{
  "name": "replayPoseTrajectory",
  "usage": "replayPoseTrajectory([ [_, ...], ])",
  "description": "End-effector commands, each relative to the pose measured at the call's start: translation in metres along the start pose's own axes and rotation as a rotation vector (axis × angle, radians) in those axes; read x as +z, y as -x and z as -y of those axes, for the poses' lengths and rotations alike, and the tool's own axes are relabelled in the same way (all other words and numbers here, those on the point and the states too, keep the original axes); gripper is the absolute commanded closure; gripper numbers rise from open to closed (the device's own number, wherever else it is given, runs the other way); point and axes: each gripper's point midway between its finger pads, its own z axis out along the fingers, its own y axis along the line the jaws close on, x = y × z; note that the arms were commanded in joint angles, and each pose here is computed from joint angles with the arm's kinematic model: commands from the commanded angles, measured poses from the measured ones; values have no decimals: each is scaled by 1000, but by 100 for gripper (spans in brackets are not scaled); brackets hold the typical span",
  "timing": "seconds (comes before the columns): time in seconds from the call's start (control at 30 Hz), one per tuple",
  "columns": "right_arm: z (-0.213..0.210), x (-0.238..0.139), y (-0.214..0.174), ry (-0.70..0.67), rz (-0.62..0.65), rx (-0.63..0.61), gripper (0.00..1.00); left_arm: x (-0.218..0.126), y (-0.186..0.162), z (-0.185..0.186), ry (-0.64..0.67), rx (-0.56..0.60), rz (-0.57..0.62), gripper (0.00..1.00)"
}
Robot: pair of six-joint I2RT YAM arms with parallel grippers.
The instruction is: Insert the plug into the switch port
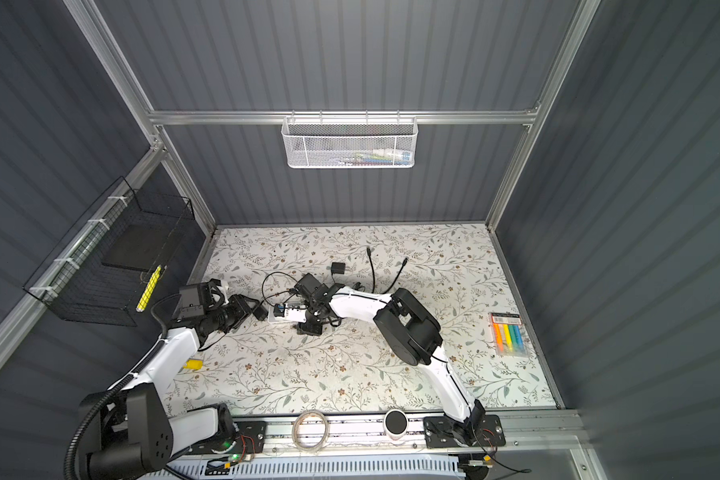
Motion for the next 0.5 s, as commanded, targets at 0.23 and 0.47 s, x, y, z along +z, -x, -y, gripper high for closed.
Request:
replayPoseTrajectory([
  [0.23, 3, 8, -8, -23, -46, 39, 84, 2, -8, -4, -6, -21, -35, 56],
  [0.47, -6, -22, 4, -4, -37, 23, 100, -3, -5, 2, -18, -10, -26, 56],
])
